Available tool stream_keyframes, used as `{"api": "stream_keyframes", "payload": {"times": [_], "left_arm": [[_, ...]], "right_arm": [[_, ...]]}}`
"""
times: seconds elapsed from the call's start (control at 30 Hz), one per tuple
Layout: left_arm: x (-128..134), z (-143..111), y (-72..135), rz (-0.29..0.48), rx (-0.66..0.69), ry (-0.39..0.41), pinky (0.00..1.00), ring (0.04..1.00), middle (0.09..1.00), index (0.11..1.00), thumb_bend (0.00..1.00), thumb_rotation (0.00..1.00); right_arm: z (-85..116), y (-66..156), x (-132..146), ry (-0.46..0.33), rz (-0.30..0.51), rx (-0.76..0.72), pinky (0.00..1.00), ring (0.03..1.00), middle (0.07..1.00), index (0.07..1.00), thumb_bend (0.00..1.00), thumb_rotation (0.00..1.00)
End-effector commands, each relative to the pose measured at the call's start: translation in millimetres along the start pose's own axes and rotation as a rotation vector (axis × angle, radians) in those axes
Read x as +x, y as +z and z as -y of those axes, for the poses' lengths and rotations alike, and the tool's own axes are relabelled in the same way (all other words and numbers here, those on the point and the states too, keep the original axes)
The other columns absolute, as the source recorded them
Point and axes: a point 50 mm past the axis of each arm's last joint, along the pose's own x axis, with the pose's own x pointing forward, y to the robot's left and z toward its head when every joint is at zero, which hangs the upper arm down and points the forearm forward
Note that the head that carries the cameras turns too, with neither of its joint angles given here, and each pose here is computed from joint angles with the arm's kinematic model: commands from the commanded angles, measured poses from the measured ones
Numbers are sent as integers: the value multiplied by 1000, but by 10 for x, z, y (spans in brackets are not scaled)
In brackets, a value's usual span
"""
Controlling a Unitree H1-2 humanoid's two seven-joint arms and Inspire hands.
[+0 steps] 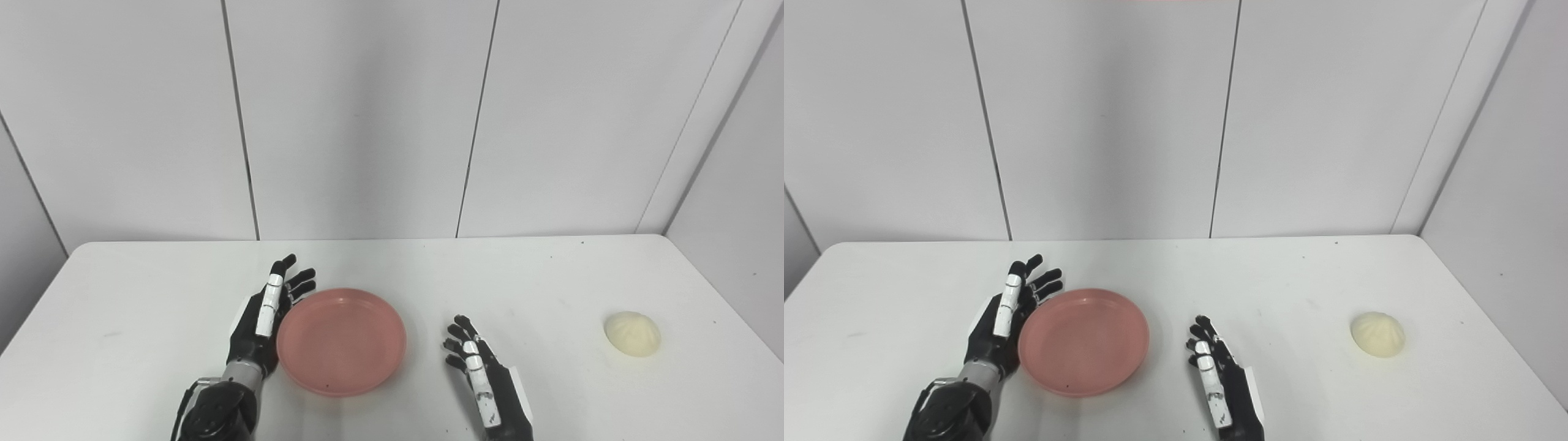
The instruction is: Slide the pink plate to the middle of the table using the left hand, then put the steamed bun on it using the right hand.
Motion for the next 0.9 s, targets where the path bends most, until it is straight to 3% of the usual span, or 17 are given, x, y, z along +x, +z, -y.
{"api": "stream_keyframes", "payload": {"times": [0.0,0.13,0.3,0.5,0.67,0.8,0.87], "left_arm": [[47,132,58,9,-11,-23,826,862,831,925,690,970],[22,207,8,3,-39,-26,842,870,836,926,697,969],[-31,228,-96,-6,-91,1,844,866,836,918,708,935],[-31,166,-126,1,-99,30,825,866,848,927,701,960],[-20,96,-144,4,-95,31,825,861,839,921,716,943],[-5,38,-142,10,-87,42,815,858,835,924,707,939],[2,14,-146,11,-98,45,817,861,834,919,707,933]], "right_arm": [[-66,6,-52,14,-26,6,806,843,879,884,493,1000],[-50,17,-94,17,-7,-35,796,835,877,884,484,1000],[-29,-4,-132,9,76,-115,760,820,867,877,467,1000],[71,-36,-71,-50,149,-181,660,743,810,841,514,994],[202,77,50,-132,226,-220,634,745,806,832,568,962],[293,266,103,-151,272,-279,658,769,831,843,653,961],[404,395,128,-164,335,-342,660,776,845,858,688,959]]}}
